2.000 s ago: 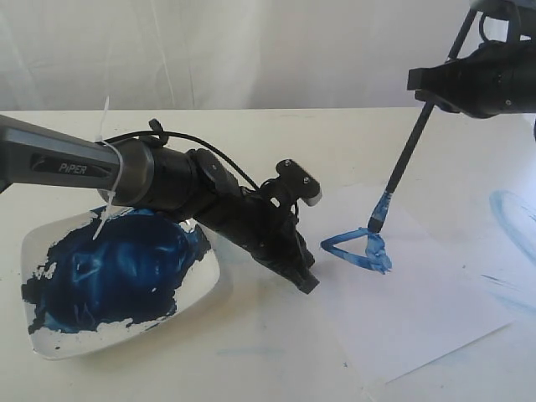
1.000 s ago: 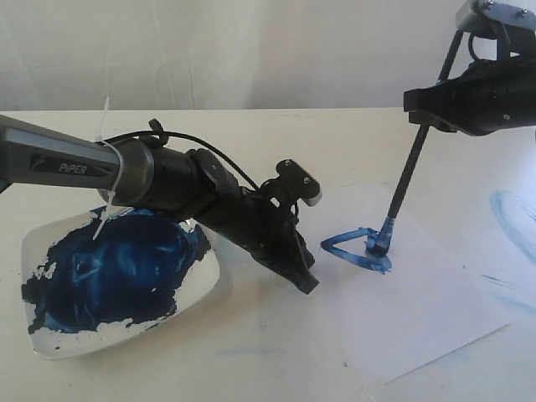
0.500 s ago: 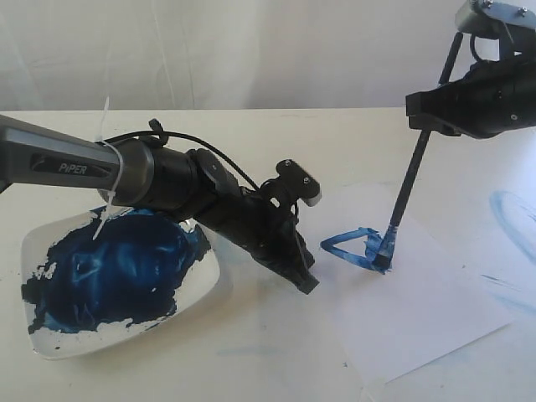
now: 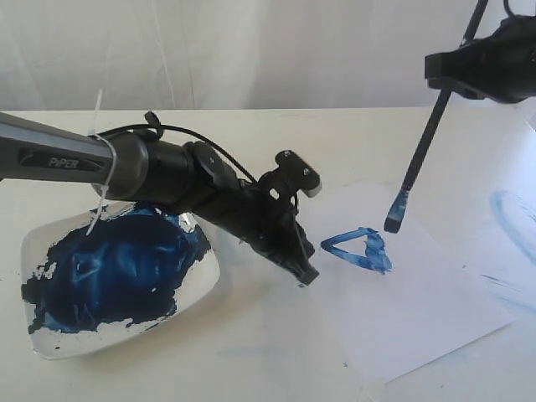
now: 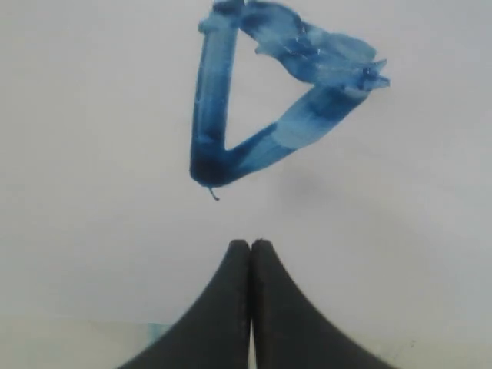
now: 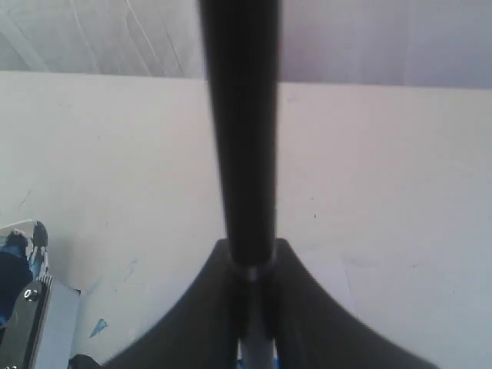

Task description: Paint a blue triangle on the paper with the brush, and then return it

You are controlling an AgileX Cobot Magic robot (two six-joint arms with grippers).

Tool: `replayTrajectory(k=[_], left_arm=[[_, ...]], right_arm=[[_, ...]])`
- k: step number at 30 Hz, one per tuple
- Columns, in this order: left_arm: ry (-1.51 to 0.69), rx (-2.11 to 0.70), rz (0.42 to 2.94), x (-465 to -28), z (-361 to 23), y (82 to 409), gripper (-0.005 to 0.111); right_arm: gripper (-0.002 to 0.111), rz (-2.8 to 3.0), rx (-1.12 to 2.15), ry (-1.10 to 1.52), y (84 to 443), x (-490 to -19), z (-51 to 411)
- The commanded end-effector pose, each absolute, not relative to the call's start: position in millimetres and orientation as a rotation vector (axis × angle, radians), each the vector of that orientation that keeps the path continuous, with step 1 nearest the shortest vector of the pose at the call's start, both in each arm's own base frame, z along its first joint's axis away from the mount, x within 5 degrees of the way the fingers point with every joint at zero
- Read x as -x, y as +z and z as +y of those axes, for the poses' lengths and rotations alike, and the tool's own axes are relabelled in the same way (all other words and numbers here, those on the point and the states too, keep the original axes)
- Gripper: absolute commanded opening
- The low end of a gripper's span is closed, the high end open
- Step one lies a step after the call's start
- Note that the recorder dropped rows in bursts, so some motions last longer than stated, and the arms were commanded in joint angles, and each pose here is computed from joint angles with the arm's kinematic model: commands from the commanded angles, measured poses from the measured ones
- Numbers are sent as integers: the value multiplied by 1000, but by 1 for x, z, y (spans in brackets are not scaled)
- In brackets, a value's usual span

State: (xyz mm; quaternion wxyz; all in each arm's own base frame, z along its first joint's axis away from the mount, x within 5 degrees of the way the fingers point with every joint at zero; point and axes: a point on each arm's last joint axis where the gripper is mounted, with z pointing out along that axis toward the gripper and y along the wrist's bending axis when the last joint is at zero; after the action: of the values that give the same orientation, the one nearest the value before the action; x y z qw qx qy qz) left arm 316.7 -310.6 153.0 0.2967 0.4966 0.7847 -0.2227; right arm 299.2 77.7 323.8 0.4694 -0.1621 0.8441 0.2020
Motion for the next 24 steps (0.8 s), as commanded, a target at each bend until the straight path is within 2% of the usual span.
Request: replayTrajectory(k=[1,6,10,14,19,24], left_arm=[[-587,-1289,1979,-312,-307,200,0],[-590,-1248,1867,-302,-290,263,0],[-598,-1222,1853,-293,-254,310,0],[-496,-1176,1935,-279,-202,337,0],[-372,-1021,2013,-239,-142,354,0],[-375,-941,1967,-185,-112,362,0]], right_arm=[[0,1981,382,472,349,-284,73],[0,1931,406,482,366,-268,72],[0,1917,456,515,375,-254,75],[0,1914,495,567,380,-243,77],[0,1921,451,783,383,-236,87],[0,1858,356,1050,389,-239,100]])
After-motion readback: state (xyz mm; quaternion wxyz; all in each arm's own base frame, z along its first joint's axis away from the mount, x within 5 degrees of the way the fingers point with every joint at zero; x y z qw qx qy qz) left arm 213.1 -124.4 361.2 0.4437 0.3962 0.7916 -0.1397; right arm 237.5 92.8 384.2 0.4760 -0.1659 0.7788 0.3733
